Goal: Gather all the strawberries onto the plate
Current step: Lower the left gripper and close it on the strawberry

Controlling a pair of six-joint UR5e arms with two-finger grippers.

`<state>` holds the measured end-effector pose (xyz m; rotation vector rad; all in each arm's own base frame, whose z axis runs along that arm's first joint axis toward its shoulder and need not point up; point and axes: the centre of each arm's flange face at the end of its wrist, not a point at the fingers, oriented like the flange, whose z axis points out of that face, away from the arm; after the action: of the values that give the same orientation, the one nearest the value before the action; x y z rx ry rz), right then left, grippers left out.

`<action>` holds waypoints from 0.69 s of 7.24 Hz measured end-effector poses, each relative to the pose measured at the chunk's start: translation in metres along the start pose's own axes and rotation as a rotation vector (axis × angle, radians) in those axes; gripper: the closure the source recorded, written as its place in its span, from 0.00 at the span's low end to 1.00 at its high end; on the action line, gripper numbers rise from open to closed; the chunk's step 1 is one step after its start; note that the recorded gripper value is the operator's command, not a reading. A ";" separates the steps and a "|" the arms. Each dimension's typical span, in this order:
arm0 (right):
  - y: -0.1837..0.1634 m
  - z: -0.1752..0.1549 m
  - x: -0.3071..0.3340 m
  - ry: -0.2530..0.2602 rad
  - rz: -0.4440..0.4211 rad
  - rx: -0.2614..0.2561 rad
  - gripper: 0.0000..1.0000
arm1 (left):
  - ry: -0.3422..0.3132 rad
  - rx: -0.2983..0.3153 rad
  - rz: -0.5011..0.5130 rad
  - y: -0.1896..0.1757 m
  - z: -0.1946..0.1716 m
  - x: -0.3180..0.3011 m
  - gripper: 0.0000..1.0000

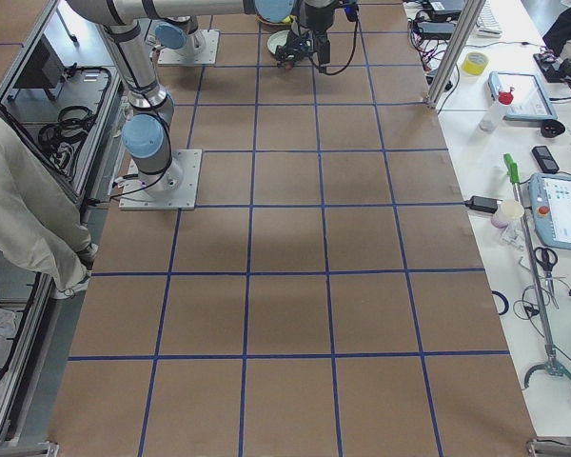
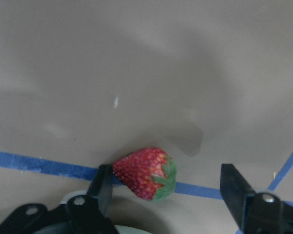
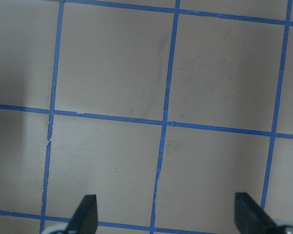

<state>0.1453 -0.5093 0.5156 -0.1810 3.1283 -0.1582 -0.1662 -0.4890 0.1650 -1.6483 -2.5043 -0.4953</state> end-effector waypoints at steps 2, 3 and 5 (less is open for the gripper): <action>0.000 0.001 -0.001 0.000 -0.001 -0.003 0.00 | -0.011 0.012 -0.001 -0.001 -0.005 -0.001 1.00; 0.001 0.001 -0.001 -0.001 -0.001 -0.005 0.00 | -0.027 0.024 0.001 -0.002 -0.011 -0.003 1.00; 0.001 0.001 0.000 -0.001 -0.001 -0.008 0.00 | -0.076 0.053 0.007 -0.003 -0.043 -0.012 1.00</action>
<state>0.1457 -0.5083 0.5144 -0.1820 3.1285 -0.1459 -0.1683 -0.5146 0.2016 -1.6873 -2.5404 -0.3690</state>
